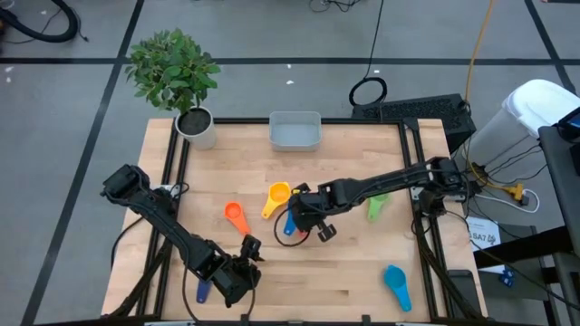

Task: Nest measuring cups in basket
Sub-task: Stack the blue measuring cup on top of the red measuring cup

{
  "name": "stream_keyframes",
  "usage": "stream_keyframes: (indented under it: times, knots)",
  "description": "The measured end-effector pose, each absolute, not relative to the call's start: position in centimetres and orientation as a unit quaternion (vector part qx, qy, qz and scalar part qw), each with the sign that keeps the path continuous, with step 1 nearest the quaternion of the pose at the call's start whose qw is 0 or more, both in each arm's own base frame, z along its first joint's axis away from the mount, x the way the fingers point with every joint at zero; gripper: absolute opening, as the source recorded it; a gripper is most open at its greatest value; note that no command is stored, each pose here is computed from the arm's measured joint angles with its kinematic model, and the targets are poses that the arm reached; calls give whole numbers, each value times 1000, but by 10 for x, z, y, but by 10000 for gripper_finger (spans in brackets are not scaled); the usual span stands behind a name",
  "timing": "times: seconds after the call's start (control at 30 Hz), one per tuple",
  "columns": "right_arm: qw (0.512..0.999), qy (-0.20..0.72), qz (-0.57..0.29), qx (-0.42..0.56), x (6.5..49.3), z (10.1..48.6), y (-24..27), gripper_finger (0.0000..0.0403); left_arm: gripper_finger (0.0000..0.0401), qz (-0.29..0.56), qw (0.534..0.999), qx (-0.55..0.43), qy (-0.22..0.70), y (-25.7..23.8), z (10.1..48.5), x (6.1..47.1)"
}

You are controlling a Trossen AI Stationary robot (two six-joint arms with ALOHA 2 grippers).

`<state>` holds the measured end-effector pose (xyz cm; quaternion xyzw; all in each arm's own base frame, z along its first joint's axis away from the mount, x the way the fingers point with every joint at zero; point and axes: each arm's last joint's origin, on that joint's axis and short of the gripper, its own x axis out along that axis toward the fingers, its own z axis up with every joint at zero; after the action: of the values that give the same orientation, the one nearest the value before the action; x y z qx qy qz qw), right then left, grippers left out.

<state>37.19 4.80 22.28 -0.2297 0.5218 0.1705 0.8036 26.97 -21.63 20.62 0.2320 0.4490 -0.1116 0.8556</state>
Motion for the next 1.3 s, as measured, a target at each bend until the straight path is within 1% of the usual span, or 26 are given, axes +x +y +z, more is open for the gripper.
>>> stream_keyframes:
  times: [0.2, 0.43, 0.63, 0.77, 1.1, 1.3]
  knots:
    - [805, 527, 162, -220, 371, 217, 44, 0, 243, -112, 856, 232, 448, -216, 206, 270]
    - [797, 549, 160, -194, 361, 191, 40, 0, 243, -110, 858, 228, 448, -217, 206, 270]
    - [803, 544, 154, -188, 362, 189, 40, 3, 243, -114, 856, 233, 447, -217, 206, 270]
    - [808, 537, 153, -188, 364, 190, 40, 27, 243, -114, 856, 234, 446, -217, 206, 270]
    - [812, 539, 143, -175, 364, 190, 40, 106, 243, -113, 857, 232, 447, -217, 206, 270]
    - [818, 534, 134, -166, 362, 195, 41, 137, 243, -113, 857, 232, 447, -217, 206, 270]
